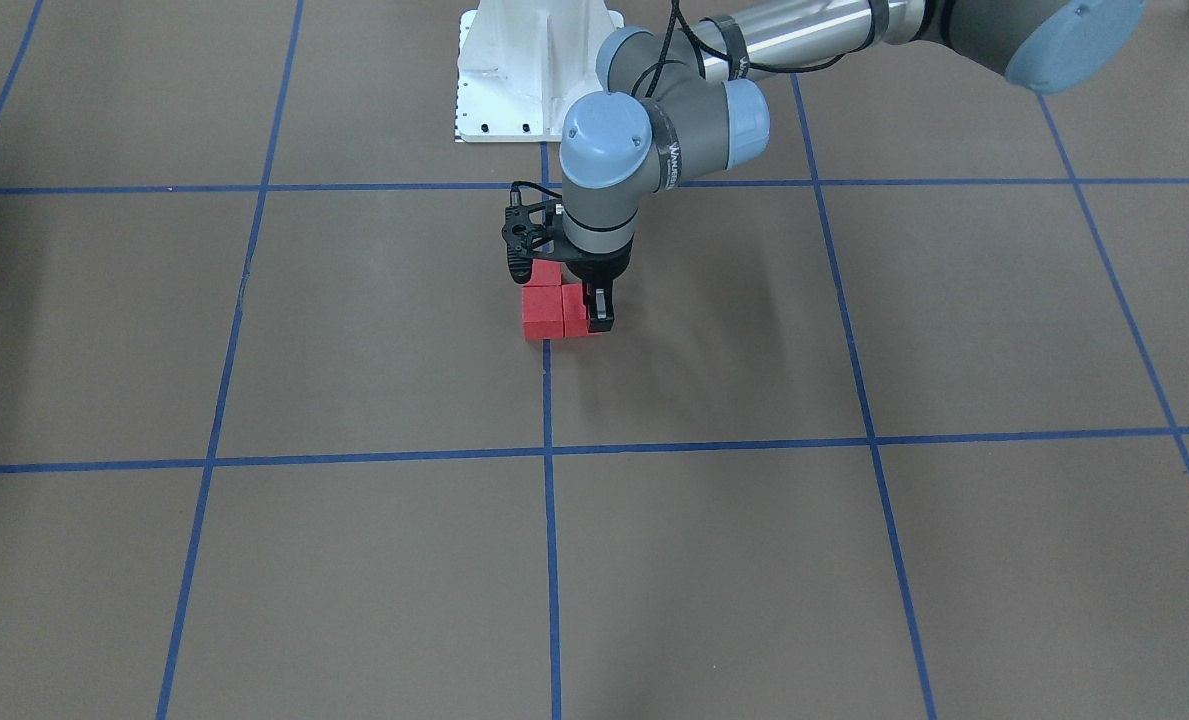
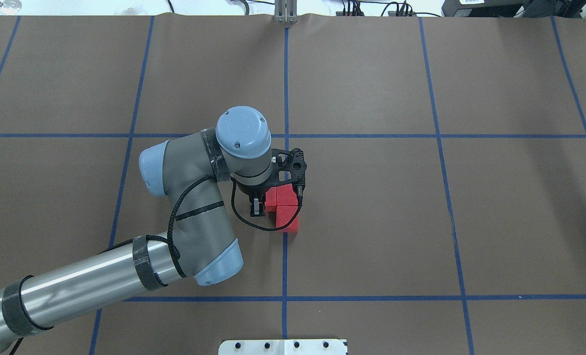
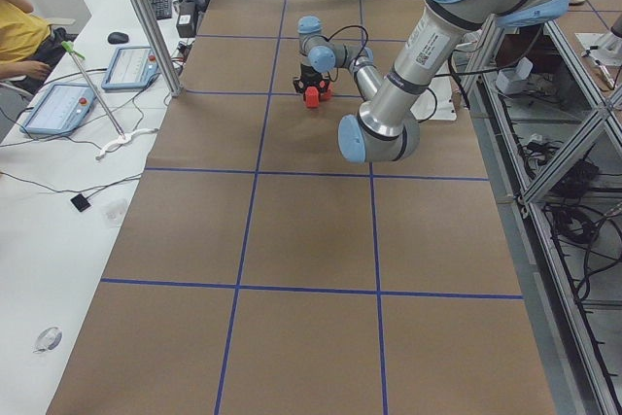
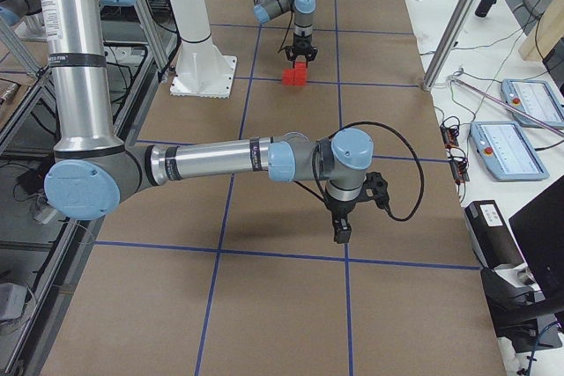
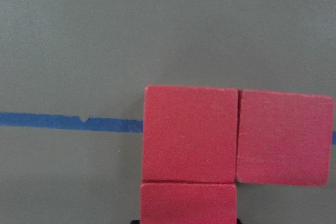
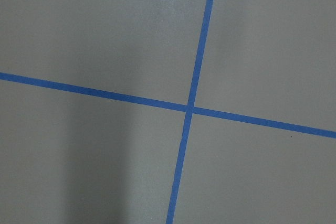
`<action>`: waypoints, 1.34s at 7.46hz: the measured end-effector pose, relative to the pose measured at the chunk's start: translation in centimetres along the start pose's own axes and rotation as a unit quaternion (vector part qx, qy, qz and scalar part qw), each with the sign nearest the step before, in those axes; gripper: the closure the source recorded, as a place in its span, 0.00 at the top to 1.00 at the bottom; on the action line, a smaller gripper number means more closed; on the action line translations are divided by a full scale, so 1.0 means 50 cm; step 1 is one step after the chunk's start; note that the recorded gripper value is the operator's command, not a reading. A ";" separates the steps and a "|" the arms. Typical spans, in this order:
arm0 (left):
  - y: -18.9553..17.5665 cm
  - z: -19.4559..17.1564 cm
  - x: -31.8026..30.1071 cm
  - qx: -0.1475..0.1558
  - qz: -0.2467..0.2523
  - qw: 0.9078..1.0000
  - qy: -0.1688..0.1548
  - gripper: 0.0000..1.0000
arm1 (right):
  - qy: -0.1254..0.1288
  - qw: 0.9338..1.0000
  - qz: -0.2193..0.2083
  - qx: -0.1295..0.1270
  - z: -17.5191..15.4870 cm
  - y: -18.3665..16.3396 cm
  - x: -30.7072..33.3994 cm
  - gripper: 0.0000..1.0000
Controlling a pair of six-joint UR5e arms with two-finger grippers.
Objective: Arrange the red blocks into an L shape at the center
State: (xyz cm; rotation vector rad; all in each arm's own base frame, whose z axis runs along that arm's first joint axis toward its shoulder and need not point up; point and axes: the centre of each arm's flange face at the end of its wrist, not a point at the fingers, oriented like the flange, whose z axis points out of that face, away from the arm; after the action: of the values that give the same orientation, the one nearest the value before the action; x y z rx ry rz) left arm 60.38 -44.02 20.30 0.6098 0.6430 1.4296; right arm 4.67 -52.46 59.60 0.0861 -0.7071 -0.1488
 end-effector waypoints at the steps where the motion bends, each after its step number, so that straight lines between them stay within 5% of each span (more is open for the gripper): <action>1: -0.001 0.002 -0.001 0.003 -0.004 1.000 -0.001 0.45 | 0.000 1.000 0.000 0.000 0.000 0.000 0.000 0.99; 2: -0.001 0.007 -0.003 0.007 -0.006 1.000 -0.002 0.55 | 0.000 1.000 0.000 0.000 0.000 0.000 0.000 0.99; 3: -0.002 0.010 -0.005 0.009 -0.007 1.000 -0.003 0.83 | 0.000 1.000 0.000 0.000 0.000 0.000 0.000 0.99; 4: -0.001 0.013 -0.006 0.010 -0.011 1.000 -0.003 0.99 | 0.000 1.000 0.000 0.000 0.000 0.000 0.000 0.99; 10: -0.007 -0.022 -0.004 0.024 -0.018 1.000 -0.007 1.00 | 0.000 1.000 -0.001 0.000 -0.001 0.000 0.000 0.99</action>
State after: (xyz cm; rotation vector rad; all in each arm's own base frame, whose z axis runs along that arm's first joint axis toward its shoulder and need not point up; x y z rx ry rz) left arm 59.81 -44.25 19.31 0.6418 0.6765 1.3788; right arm 4.67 -52.47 59.56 0.0874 -0.7070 -0.1498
